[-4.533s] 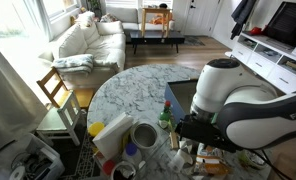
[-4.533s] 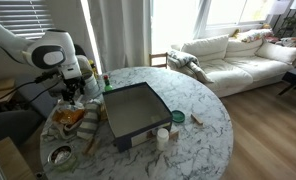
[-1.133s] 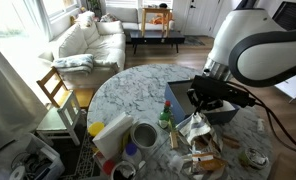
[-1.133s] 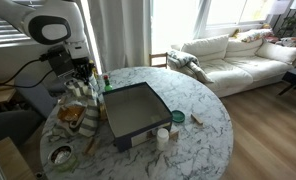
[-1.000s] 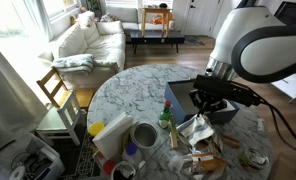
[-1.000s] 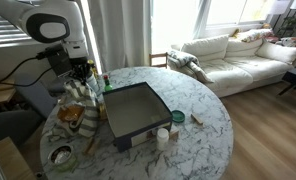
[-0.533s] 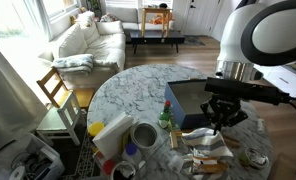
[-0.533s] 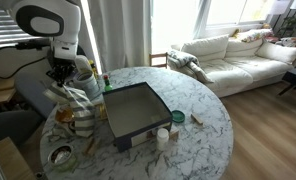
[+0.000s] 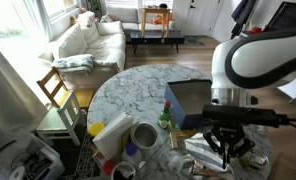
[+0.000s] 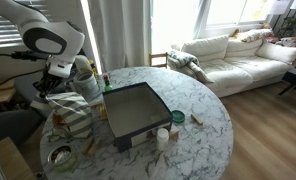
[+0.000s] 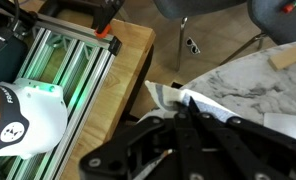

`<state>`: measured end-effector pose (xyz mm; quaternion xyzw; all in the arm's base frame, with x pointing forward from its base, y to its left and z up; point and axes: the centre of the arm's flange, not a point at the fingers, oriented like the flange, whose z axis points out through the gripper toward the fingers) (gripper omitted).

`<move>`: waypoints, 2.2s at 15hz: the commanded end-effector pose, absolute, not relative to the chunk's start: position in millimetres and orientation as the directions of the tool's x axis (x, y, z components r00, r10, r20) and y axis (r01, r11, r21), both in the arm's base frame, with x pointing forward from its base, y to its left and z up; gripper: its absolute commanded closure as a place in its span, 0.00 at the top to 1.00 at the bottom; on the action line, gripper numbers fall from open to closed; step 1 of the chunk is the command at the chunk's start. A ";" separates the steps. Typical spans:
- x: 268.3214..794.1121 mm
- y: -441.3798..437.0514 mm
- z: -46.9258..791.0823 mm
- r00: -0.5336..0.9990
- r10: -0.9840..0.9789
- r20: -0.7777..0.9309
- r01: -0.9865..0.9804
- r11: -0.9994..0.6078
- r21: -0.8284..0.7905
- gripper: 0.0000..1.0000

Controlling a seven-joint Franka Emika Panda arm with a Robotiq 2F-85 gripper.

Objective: Wrap the Cheetos packet in the striped cloth then put them in the box

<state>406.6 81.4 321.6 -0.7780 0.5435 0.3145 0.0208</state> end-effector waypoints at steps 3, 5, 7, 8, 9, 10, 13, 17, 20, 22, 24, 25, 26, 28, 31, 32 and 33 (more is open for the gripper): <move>393.9 107.3 272.7 0.174 -0.792 -0.585 -0.808 -0.454 0.375 0.01; 389.9 115.2 260.3 0.179 -0.789 -0.588 -0.786 -0.474 0.397 0.01; 384.3 121.4 247.4 0.173 -0.793 -0.584 -0.745 -0.493 0.449 0.01; 381.1 123.6 241.5 0.163 -0.794 -0.586 -0.721 -0.501 0.479 0.01; 377.4 125.7 236.3 0.158 -0.789 -0.594 -0.697 -0.515 0.499 0.01; 374.0 128.2 231.0 0.149 -0.786 -0.599 -0.673 -0.525 0.522 0.01; 368.4 132.3 213.0 0.118 -0.786 -0.607 -0.642 -0.527 0.557 0.01; 368.6 139.3 192.9 0.112 -0.800 -0.590 -0.635 -0.514 0.576 0.01; 373.7 140.9 192.9 0.130 -0.805 -0.579 -0.643 -0.513 0.569 0.29; 380.0 142.6 201.5 0.152 -0.807 -0.570 -0.654 -0.515 0.554 0.32; 386.0 144.3 214.4 0.181 -0.808 -0.561 -0.665 -0.521 0.536 0.48; 389.1 143.6 221.0 0.196 -0.813 -0.548 -0.672 -0.518 0.529 0.57; 392.5 143.0 226.9 0.211 -0.816 -0.538 -0.678 -0.519 0.521 0.63; 397.6 139.1 240.0 0.242 -0.827 -0.508 -0.691 -0.514 0.508 0.79; 405.0 127.4 266.0 0.283 -0.847 -0.450 -0.733 -0.494 0.469 0.99; 408.0 122.5 275.0 0.299 -0.853 -0.428 -0.750 -0.487 0.447 1.00; 411.2 116.1 281.1 0.319 -0.868 -0.381 -0.773 -0.471 0.425 1.00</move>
